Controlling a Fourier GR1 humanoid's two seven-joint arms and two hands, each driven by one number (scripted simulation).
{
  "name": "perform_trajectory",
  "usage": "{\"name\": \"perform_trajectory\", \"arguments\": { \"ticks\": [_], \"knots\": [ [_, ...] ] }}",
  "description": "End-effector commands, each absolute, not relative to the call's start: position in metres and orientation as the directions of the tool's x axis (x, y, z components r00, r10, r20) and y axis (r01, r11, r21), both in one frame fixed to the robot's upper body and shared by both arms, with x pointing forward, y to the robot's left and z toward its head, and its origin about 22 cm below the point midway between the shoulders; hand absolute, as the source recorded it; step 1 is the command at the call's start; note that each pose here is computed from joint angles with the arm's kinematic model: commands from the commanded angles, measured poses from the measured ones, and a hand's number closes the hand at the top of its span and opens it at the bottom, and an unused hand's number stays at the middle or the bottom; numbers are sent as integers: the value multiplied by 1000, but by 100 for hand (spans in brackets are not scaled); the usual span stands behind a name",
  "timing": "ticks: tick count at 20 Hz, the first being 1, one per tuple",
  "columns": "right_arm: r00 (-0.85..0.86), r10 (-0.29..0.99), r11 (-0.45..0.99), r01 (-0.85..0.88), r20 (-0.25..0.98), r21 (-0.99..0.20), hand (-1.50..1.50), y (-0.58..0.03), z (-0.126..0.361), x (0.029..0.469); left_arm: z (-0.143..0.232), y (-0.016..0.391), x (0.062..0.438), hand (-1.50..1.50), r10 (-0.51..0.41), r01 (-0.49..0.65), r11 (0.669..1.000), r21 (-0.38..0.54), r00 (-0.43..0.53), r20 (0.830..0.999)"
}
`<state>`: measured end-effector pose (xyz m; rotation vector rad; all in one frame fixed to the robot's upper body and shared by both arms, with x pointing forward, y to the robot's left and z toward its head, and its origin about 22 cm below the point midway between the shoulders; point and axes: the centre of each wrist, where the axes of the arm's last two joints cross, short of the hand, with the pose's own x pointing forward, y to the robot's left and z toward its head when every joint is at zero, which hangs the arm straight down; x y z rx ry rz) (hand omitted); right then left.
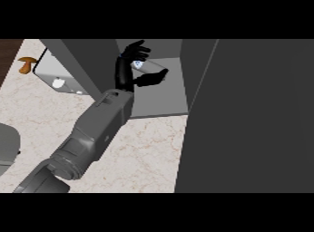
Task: Pick up the bottled water, place it into the cabinet and close the cabinet
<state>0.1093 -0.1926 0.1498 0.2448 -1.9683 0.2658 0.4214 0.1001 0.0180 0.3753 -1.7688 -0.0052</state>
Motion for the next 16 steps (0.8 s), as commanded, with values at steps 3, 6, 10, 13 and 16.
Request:
{"name": "perform_trajectory", "arguments": {
  "ticks": [3,6,10,13,16],
  "knots": [
    [-397,-77,953,-298,915,-50,-150,-198,160,104,26,111,429,-150,-227,-230,957,180,-198,954],
    [-404,-97,942,-331,909,-47,-150,-196,160,104,18,100,423,-150,-202,-242,959,151,-204,958],
    [-402,-111,946,-323,909,-27,-150,-192,166,93,20,100,424,-150,-158,-225,968,110,-205,966],
    [-404,-113,945,-327,908,-28,-150,-196,163,94,30,107,431,-150,-220,-206,963,174,-226,949],
    [-378,-102,947,-321,920,-26,-150,-194,158,101,25,98,427,-150,-193,-135,977,163,-246,950]
  ]
}}
